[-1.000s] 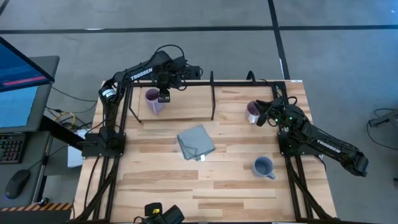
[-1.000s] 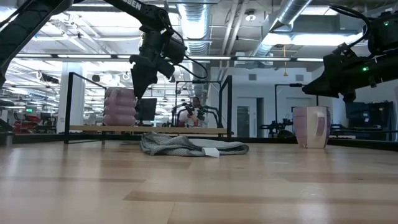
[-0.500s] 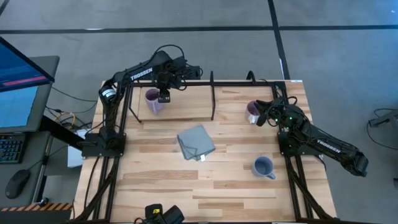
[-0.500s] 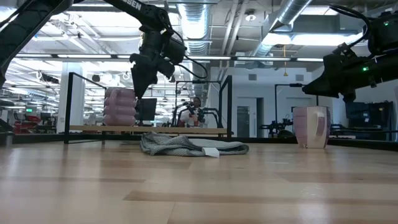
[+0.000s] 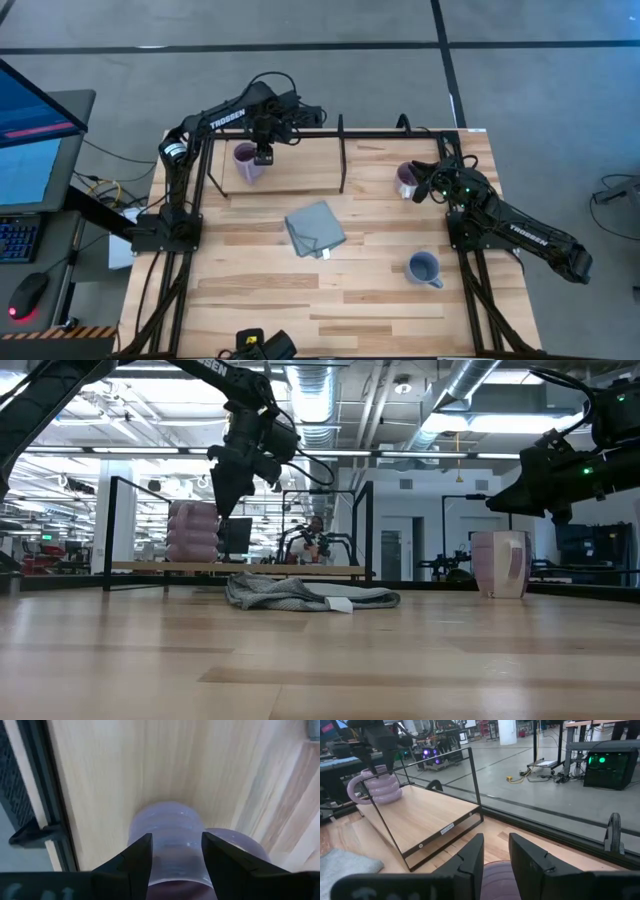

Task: Stack small to large cups/mugs on shelf
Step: Put the violet mug on the shelf, then put the violet patterned mug on the shelf

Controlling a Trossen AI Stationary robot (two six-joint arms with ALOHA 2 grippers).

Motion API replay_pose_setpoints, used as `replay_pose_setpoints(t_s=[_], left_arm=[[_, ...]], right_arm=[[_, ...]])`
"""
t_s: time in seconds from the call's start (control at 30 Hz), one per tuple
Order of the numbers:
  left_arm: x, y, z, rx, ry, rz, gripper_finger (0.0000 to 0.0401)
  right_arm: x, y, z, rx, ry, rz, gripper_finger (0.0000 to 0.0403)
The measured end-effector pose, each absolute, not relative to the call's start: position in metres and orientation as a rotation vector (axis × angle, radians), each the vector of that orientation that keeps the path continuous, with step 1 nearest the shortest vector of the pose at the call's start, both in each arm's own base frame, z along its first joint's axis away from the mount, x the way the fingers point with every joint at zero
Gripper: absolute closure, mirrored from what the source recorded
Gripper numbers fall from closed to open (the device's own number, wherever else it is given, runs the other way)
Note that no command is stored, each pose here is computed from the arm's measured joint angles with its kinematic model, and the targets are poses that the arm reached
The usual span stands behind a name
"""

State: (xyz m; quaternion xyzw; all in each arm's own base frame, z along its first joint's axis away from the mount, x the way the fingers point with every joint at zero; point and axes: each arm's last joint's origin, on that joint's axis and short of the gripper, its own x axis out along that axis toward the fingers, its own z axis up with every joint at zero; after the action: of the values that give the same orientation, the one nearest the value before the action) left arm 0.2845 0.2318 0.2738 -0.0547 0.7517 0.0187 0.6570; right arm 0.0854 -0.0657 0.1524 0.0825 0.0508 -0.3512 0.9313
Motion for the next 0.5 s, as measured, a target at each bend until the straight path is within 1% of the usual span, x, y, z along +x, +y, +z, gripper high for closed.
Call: replay_pose_setpoints(t_s=[0.17, 0.23, 0.37, 0.5], left_arm=[[0.288, 0.233, 0.274, -0.098, 1.651, -0.015, 0.0239], [0.291, 0.234, 0.275, -0.085, 1.592, -0.049, 0.0239], [0.301, 0.237, 0.288, -0.095, 1.382, -0.129, 0.0239], [0.307, 0.243, 0.319, -0.081, 1.132, -0.167, 0.0239]], right_arm=[[0.085, -0.066, 0.152, 0.169, 0.104, -0.719, 0.0289], [0.085, -0.066, 0.152, 0.169, 0.104, -0.719, 0.0289], [0.085, -0.066, 0.152, 0.168, 0.104, -0.719, 0.0289], [0.085, -0.066, 0.152, 0.164, 0.106, -0.719, 0.0289]])
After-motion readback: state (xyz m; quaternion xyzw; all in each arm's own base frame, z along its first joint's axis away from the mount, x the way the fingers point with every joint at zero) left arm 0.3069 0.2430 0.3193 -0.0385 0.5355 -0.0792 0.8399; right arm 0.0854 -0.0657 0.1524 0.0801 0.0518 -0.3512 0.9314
